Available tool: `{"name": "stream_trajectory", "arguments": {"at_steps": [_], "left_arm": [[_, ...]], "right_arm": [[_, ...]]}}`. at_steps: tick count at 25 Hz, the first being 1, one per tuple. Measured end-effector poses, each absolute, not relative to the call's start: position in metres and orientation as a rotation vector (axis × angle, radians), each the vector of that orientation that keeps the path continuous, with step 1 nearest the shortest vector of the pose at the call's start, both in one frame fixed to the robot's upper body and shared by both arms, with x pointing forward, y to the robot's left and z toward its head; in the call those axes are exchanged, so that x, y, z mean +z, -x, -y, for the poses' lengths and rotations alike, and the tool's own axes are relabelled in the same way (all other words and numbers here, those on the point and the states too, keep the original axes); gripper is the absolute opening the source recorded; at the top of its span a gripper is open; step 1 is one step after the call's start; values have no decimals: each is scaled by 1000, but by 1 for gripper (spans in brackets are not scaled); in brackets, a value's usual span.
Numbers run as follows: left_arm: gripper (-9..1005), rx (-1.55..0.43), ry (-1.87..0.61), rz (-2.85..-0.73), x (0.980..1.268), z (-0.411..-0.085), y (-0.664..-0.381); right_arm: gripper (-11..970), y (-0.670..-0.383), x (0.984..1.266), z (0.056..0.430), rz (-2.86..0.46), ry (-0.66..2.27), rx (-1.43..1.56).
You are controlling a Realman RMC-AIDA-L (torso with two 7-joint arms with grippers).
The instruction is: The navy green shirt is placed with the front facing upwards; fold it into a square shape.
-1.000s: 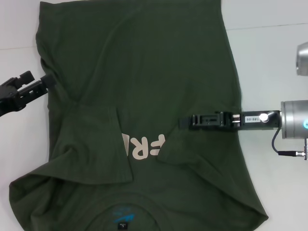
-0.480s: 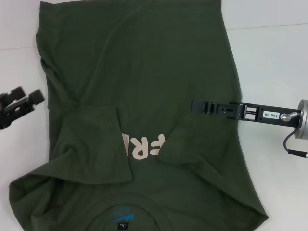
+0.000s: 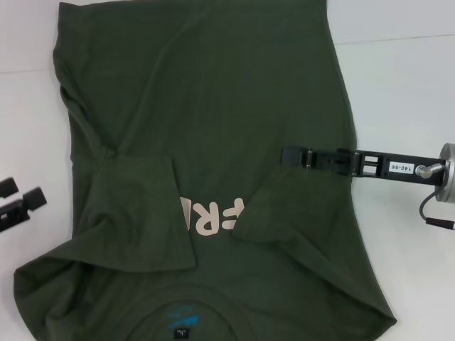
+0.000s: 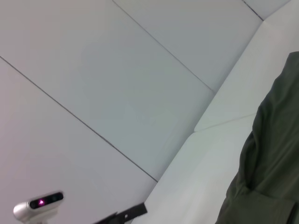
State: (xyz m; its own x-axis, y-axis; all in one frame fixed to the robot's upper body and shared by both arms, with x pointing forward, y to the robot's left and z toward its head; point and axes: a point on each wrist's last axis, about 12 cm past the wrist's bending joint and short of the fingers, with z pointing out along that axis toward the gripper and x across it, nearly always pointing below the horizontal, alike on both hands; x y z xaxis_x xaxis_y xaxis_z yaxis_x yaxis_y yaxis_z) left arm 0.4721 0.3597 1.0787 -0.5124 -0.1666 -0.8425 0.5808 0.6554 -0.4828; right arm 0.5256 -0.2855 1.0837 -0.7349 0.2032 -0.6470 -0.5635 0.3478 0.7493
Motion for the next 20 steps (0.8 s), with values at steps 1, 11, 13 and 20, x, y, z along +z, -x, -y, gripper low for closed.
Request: {"name": "stream_trajectory", "arguments": {"at_steps": [1, 11, 13, 20], "left_arm": [[908, -966, -330, -1903, 1078, -360, -470], [893, -914, -390, -2058, 1068, -373, -450], [890, -902, -398, -2077, 1066, -374, -448], [878, -876, -389, -2117, 1061, -379, -441]], "right_arm": [[931, -526, 1084, 287, -1938, 310, 1449], [929, -528, 1087, 300, -1931, 252, 1428], [928, -528, 1087, 301, -1928, 246, 1425], [927, -528, 1088, 303, -1926, 240, 1421]]}}
